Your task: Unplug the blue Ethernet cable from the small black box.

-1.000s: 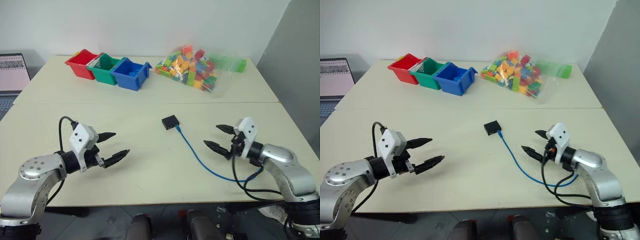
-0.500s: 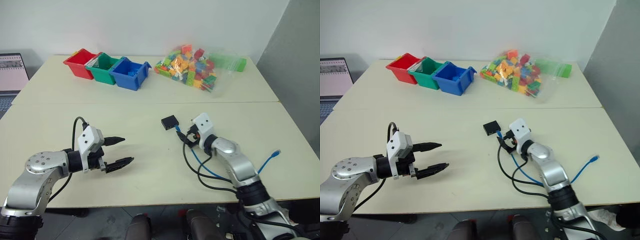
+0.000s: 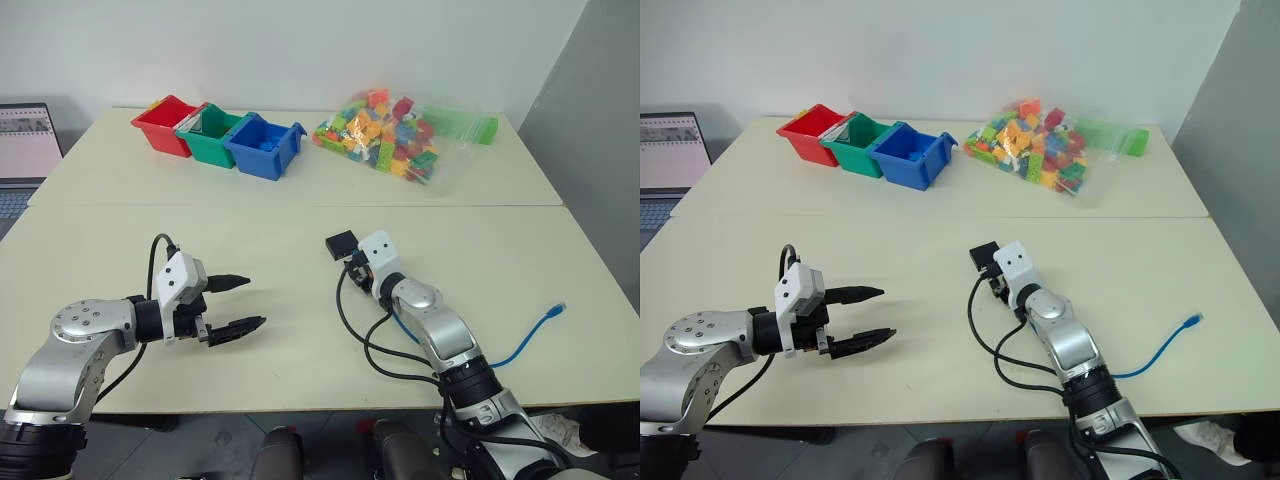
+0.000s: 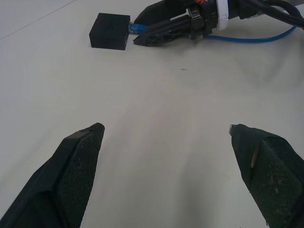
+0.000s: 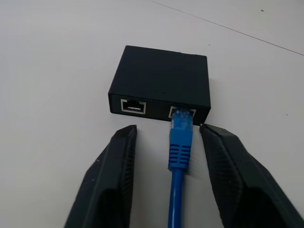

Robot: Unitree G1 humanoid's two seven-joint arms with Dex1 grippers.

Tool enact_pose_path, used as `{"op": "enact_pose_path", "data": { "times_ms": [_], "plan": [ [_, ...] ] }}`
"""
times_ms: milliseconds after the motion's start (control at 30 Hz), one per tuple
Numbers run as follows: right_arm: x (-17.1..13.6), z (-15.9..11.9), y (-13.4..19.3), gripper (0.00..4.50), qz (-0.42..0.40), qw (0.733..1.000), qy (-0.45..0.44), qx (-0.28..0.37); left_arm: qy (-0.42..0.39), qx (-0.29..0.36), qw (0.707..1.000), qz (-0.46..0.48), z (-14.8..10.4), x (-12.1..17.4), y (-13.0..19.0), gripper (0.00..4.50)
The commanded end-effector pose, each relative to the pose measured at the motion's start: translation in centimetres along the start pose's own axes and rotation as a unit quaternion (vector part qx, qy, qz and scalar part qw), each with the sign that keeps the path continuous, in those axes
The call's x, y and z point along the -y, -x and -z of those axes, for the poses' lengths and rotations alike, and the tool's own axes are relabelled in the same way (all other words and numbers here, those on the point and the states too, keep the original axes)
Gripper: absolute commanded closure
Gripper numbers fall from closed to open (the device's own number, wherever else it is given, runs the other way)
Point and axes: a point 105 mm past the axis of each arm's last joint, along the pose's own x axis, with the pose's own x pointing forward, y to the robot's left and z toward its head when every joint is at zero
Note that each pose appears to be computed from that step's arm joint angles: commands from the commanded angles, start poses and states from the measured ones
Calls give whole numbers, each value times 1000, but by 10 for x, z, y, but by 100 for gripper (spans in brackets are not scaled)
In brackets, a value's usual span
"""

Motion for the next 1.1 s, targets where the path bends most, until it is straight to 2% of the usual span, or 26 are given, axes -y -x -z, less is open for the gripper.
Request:
{"op": "enact_pose_path", "data": {
  "times_ms": [33, 167, 200, 300, 367, 433, 567, 633, 733, 800, 1000, 1100],
  "plan": [
    [13, -6, 7, 323, 20, 999, 23, 9, 8, 35, 999, -24, -12, -9, 4, 0],
    [7, -19, 12, 419, -22, 997, 64, 45, 96, 67, 993, -27, -19, -16, 3, 0],
    [4, -23, 14, 433, -38, 995, 77, 57, 110, 76, 991, -22, -22, -16, 3, 0],
    [-9, -34, 25, 434, -109, 980, 132, 97, 167, 101, 981, 22, -34, -12, 2, 0],
    [-18, -49, 36, 434, -165, 953, 210, 147, 198, 94, 974, 57, -34, -8, -2, 0],
    [-30, -66, 54, 434, -224, 907, 289, 208, 221, 87, 966, 97, -38, -2, -7, 0],
    [-40, -84, 76, 434, -287, 840, 367, 279, 232, 92, 958, 144, -56, 4, -11, 0],
    [-42, -89, 82, 434, -301, 814, 396, 299, 240, 96, 951, 168, -63, 9, -13, 0],
    [-45, -94, 87, 434, -316, 791, 421, 314, 250, 99, 944, 194, -69, 17, -16, 0],
    [-45, -98, 89, 434, -321, 784, 427, 317, 247, 96, 941, 208, -71, 23, -18, 0],
    [-42, -104, 88, 435, -321, 786, 422, 319, 253, 93, 939, 216, -70, 28, -20, 0],
    [-40, -105, 86, 435, -316, 789, 421, 317, 263, 92, 936, 213, -69, 26, -19, 49]
  ]
}}
